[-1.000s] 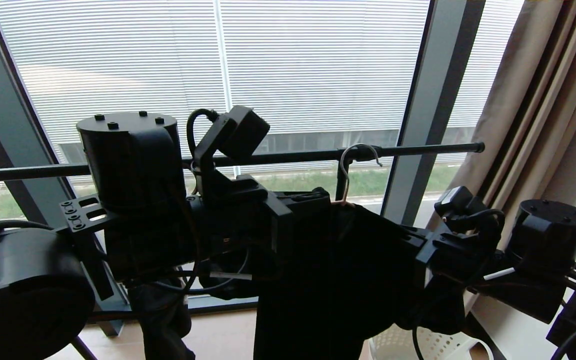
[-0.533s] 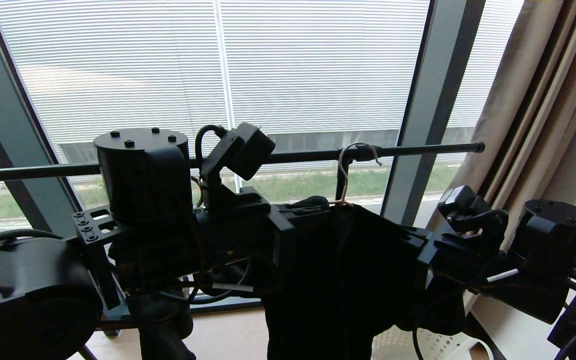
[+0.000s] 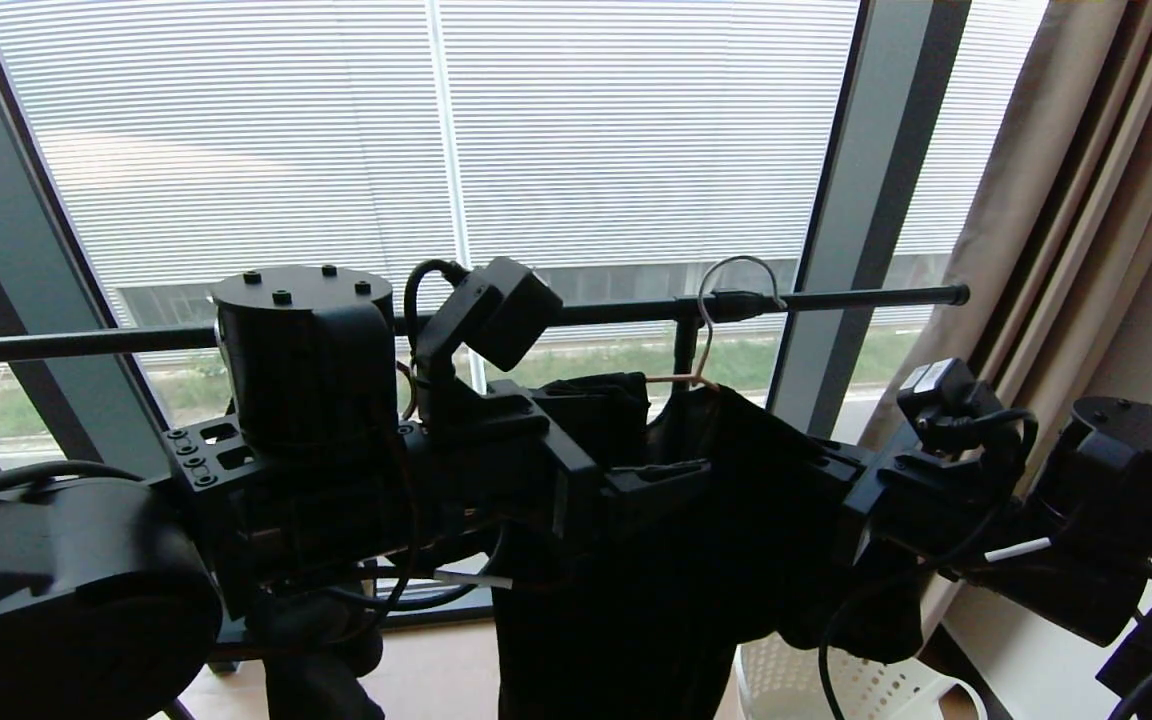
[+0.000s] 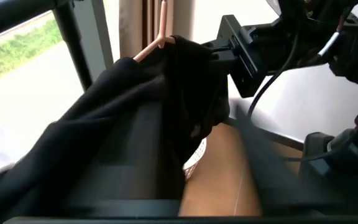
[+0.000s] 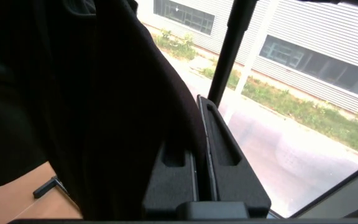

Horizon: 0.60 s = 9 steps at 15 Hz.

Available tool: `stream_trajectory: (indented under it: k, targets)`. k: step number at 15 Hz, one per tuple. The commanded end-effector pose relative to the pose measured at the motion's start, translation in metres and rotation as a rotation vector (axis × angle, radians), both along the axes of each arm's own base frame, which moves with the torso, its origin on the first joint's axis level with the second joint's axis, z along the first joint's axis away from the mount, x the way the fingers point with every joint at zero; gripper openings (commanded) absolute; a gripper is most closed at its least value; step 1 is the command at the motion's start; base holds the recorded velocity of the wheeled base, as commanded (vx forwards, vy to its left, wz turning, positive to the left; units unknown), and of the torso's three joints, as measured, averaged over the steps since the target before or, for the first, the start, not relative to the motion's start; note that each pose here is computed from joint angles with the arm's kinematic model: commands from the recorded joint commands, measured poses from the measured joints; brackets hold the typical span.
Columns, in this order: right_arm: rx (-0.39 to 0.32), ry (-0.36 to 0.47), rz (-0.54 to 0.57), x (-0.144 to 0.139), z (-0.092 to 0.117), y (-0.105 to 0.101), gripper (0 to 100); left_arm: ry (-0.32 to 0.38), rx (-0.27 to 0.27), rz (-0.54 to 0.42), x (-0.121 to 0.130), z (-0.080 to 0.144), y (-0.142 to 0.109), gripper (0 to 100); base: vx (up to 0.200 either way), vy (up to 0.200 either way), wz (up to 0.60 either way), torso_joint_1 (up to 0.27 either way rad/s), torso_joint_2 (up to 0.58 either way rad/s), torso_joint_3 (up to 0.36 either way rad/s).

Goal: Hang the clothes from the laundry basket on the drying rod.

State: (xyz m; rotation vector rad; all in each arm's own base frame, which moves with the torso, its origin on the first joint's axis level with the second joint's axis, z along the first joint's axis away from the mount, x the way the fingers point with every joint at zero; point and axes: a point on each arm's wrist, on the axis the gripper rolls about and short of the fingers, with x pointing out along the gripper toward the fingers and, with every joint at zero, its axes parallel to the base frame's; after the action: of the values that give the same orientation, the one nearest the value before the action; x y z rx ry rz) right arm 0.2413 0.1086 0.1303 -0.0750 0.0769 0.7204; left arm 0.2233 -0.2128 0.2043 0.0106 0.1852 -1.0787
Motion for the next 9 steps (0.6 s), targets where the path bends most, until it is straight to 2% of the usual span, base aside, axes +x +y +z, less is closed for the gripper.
stream_trajectory:
  k: [1, 3, 6, 9]
  targets:
    - [0.000, -0.002, 0.001, 0.000, 0.000, 0.000, 0, -0.012, -0.009, 0.000, -0.004, 0.005, 0.003, 100, 0.000, 0.000, 0.00, 0.000, 0.00, 0.000]
    - [-0.002, 0.004, -0.003, 0.002, -0.001, 0.000, 0, -0.034, -0.012, 0.002, -0.011, 0.010, 0.010, 100, 0.000, 0.000, 0.00, 0.000, 0.00, 0.000]
    - [-0.004, 0.012, -0.032, 0.008, -0.004, -0.006, 0, -0.045, -0.018, 0.054, -0.024, 0.014, 0.038, 100, 0.000, 0.000, 0.00, 0.000, 0.00, 0.000]
    - [-0.002, 0.018, 0.000, 0.010, -0.006, -0.009, 0, -0.064, -0.032, 0.129, -0.032, 0.019, 0.068, 100, 0.000, 0.000, 0.00, 0.000, 0.00, 0.000]
